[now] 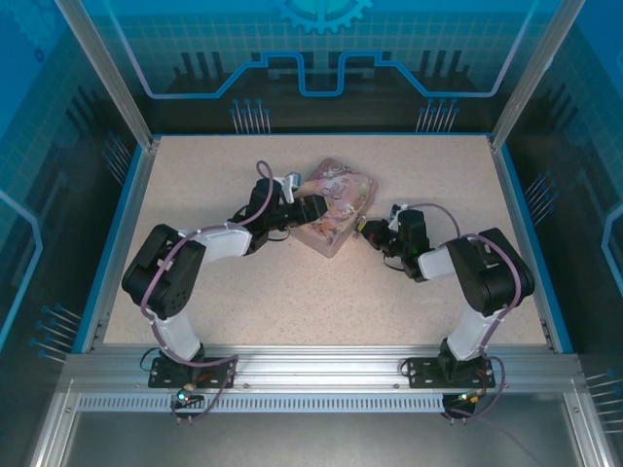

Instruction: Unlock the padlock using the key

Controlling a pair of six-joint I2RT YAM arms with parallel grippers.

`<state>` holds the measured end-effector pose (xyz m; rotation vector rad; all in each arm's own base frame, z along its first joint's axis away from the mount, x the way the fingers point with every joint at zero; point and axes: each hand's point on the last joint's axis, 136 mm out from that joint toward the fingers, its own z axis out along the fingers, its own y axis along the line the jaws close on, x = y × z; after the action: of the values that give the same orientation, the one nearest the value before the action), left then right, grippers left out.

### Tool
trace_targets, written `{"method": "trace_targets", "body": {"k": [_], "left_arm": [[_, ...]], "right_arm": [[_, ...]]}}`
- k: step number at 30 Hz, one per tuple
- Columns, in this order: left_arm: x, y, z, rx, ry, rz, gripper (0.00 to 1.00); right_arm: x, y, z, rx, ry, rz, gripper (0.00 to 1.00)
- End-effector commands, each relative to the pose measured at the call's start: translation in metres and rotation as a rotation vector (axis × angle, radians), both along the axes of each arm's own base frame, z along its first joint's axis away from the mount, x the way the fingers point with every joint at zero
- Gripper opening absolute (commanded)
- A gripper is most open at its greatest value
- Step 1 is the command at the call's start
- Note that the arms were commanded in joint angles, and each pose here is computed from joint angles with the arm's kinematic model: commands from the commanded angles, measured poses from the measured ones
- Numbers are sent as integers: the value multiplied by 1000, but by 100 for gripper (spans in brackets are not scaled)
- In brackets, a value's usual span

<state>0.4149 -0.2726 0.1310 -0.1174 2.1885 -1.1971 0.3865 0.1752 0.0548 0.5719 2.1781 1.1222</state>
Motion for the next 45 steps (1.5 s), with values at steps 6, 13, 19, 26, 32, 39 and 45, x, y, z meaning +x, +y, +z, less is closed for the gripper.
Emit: {"method": "trace_targets", "body": {"k": [6,13,19,26,32,39,45], "left_arm": [[-49,27,-104,195,329,23,62],[-52,28,-105,198,332,24,62],[-52,29,-104,192,331,28,62],[-39,30,-62,142,274,31,73],[-23,50,-2,78,173,58,82],[-25,95,52,36,47,146,97],[-40,120,67,43,6,197,99]], "right_arm": [[21,-23,16,-36,-31,-143,3],[25,-30,19,-30,-37,-179,3],[24,-31,23,-49,-39,-171,3],[-7,-48,34,-258,-62,-75,4],[-53,-38,72,-345,-97,193,5],[-131,-8,79,-247,-8,470,6],[-167,20,45,-144,92,558,8]]}}
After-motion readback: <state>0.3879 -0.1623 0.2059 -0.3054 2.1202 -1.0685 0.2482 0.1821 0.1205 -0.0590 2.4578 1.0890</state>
